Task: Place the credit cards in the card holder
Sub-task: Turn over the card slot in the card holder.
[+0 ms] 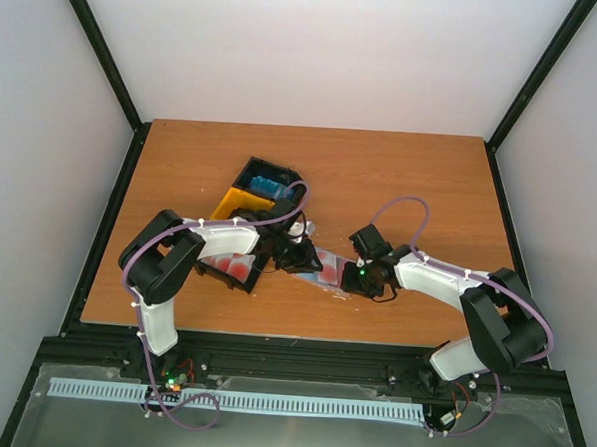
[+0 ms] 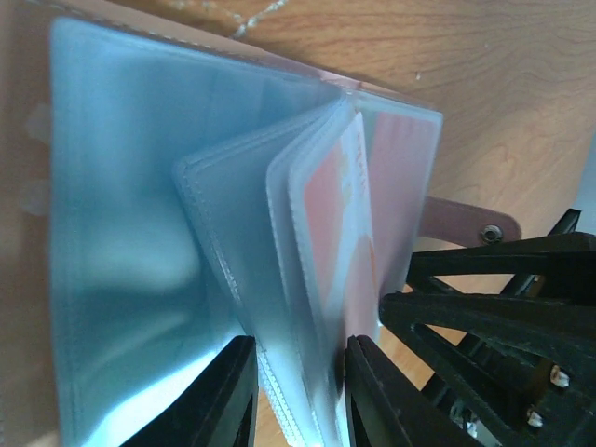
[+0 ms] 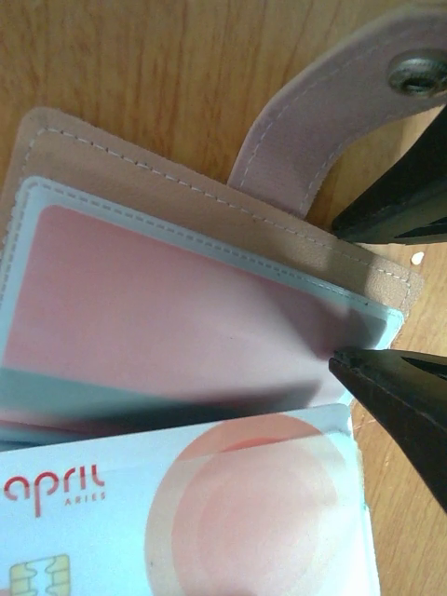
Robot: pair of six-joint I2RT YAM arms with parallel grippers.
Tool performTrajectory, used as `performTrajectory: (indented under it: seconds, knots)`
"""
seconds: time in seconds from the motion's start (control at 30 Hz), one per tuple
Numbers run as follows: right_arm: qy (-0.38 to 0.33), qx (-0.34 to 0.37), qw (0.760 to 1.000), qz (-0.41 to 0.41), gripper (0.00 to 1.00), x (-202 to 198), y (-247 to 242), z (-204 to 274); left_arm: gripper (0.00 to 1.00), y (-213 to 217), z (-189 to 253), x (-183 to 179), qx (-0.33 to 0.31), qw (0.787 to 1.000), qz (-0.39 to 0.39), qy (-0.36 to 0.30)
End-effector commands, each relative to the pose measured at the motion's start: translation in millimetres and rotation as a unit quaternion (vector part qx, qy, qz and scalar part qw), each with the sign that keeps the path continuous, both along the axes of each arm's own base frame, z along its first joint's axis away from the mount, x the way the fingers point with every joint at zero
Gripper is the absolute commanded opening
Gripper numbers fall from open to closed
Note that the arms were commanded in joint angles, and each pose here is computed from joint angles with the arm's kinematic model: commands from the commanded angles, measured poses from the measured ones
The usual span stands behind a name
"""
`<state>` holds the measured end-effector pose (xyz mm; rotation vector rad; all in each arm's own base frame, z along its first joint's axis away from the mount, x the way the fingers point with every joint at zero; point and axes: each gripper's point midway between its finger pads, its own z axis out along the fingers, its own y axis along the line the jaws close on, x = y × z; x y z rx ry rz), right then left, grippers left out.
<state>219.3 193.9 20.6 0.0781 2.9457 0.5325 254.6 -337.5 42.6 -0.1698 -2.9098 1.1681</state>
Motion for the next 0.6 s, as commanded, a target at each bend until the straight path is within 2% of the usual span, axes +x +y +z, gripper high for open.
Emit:
performTrajectory:
  seconds: [0.0, 0.27, 0.57]
  knots:
    - [0.003, -0.002, 1.000, 0.007, 0.33, -3.9, 0.4, -6.4, 0.29, -15.1, 12.6, 3.6, -0.031, 1.000, -0.003, 0.004]
    - [-0.006, -0.001, 1.000, 0.022, 0.33, -2.3, 2.0, -5.2, 0.26, -16.9, 16.4, 11.4, -0.034, 0.999, 0.002, -0.018]
    - [-0.013, 0.007, 0.999, 0.034, 0.33, -1.1, 5.5, -2.5, 0.31, -24.4, 22.4, 10.9, -0.061, 0.998, -0.013, -0.025]
